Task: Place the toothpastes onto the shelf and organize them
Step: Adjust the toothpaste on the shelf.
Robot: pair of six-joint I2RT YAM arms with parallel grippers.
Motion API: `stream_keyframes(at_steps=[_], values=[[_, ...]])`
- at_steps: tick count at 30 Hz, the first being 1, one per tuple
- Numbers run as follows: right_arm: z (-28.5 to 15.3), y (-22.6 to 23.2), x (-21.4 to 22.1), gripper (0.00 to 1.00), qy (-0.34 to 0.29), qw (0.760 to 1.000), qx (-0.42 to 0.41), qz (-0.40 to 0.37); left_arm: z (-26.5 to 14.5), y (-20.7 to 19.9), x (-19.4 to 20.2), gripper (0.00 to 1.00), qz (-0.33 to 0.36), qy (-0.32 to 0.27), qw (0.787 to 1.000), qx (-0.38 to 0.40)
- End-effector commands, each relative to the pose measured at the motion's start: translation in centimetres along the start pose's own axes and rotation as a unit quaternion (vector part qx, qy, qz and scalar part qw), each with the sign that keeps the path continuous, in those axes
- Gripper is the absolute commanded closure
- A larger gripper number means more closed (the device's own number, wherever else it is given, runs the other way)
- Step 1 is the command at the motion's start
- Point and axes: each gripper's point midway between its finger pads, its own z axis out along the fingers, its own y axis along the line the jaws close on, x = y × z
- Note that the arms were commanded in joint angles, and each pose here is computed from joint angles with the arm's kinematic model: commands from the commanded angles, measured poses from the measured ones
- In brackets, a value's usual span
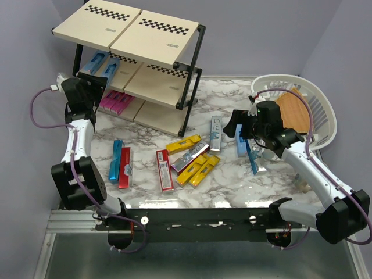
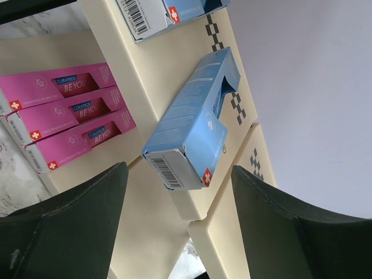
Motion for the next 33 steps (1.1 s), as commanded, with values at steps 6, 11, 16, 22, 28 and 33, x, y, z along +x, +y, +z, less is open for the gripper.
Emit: stream_keyframes(at_steps=[6, 11, 16, 22, 28, 33], values=[[0.2, 0.0, -0.3, 0.02, -0.006, 1.000, -0.003, -0.011, 0.8, -1.1, -0.6, 0.29, -0.014, -0.003, 1.000, 0.023], [0.3, -0.1, -0.4, 0.02, -0.004, 1.000, -0.001, -0.011, 0.9, -1.3, -1.1, 0.42, -0.019, -0.015, 0.999, 0.026], [0.4, -0.2, -0.3, 0.02, -0.001, 1.000, 0.001, -0.012, 1.1, -1.3, -1.5, 0.47, -0.035, -0.023, 0.999, 0.028], [0.6, -0.1, -0.3, 0.02, 0.001, 1.000, 0.000, -0.011, 1.8, -2.0, -2.5, 0.56, -0.066, -0.032, 0.996, 0.043], [0.6, -0.3, -0.5, 0.02, 0.000, 1.000, 0.005, -0.013, 2.2, -2.4, -3.7, 0.57, -0.078, -0.048, 0.995, 0.038], [0.7, -0.3, -0.5, 0.02, 0.001, 1.000, 0.006, -0.014, 3.1, -2.4, -4.2, 0.57, -0.092, -0.048, 0.994, 0.030]])
